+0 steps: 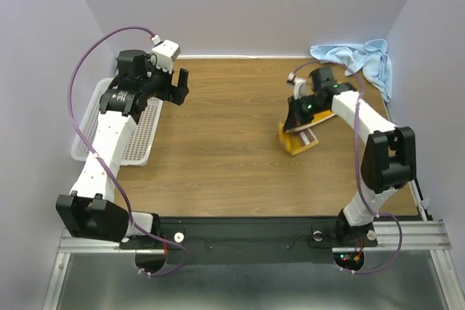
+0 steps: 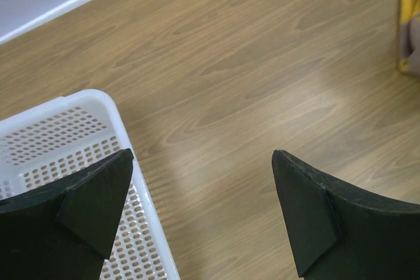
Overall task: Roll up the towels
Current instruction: Move the towel to the center of the board
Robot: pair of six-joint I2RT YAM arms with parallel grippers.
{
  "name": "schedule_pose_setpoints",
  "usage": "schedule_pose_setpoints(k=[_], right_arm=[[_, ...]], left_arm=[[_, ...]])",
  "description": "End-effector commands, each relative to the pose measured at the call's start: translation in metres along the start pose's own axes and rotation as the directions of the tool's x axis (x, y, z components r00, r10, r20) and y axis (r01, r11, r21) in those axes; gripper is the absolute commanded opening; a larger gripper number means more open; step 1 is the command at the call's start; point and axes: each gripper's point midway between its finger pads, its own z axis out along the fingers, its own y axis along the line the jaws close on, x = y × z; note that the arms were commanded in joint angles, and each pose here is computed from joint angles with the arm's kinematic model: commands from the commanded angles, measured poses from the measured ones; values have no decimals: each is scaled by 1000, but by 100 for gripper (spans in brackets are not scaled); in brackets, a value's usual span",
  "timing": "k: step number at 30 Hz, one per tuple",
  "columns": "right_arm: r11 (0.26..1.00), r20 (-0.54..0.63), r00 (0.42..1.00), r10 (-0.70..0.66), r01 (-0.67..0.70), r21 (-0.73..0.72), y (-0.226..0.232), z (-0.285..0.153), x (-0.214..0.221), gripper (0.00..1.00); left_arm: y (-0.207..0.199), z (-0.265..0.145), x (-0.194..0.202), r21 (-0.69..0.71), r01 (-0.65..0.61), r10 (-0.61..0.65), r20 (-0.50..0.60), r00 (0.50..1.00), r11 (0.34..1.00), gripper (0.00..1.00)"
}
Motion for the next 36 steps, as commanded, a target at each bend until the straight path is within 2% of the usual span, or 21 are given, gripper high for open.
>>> schedule_pose_setpoints(k=[1, 6, 12, 14, 16, 17, 18, 19, 21, 22, 23, 25, 28, 32, 36], right_arm=[[987, -25, 998, -64, 60, -151, 51, 19, 16, 1], [962, -6, 992, -129, 124, -243, 97, 37, -3, 1], [936, -19, 990, -136, 123, -330, 149, 79, -27, 4], [946, -5, 992, -123, 115, -302, 145, 81, -39, 15], [972, 60, 991, -122, 132, -195, 117, 63, -58, 52], [978, 80, 991, -108, 121, -170, 103, 53, -62, 67], [982, 103, 991, -90, 106, -155, 89, 41, -67, 75], [991, 139, 988, -71, 87, -105, 56, 22, -71, 77], [997, 155, 985, -76, 78, -6, 16, 2, -67, 77], [994, 144, 988, -51, 37, 99, -21, -11, -58, 75], [987, 123, 991, -45, 25, 160, -38, -17, -45, 74], [967, 79, 997, -18, -2, 256, -74, -30, -21, 67], [924, 13, 998, 60, -60, 378, -116, -41, 16, 61], [893, -19, 991, 134, -113, 435, -143, -44, 41, 58], [890, -31, 980, 194, -163, 425, -156, -34, 50, 57]], left_arm=[[-14, 0, -10, 84, -31, 29, 26, 999, 996, 99], [-31, 5, -6, 184, -31, 23, 42, 999, 983, 98], [-50, -4, -29, 282, -33, -7, 140, 990, 959, 98], [-56, -6, -33, 310, -34, -16, 158, 987, 950, 98], [-58, -4, -29, 327, -39, -12, 152, 988, 944, 98], [-58, -1, -26, 330, -44, -5, 144, 990, 943, 98], [-59, 2, -20, 335, -61, 19, 128, 992, 940, 98], [-62, 4, -15, 342, -75, 36, 117, 993, 937, 98], [-70, 13, 0, 341, -110, 87, 82, 993, 934, 98], [-72, 16, 6, 336, -157, 138, 81, 987, 929, 98], [-76, 20, 12, 336, -182, 169, 69, 983, 924, 97], [-91, 31, 32, 360, -255, 267, 19, 964, 897, 95], [-110, 51, 66, 395, -315, 373, -77, 924, 863, 87], [-119, 73, 102, 413, -339, 441, -179, 879, 845, 74], [-121, 92, 121, 432, -317, 446, -237, 863, 844, 73]])
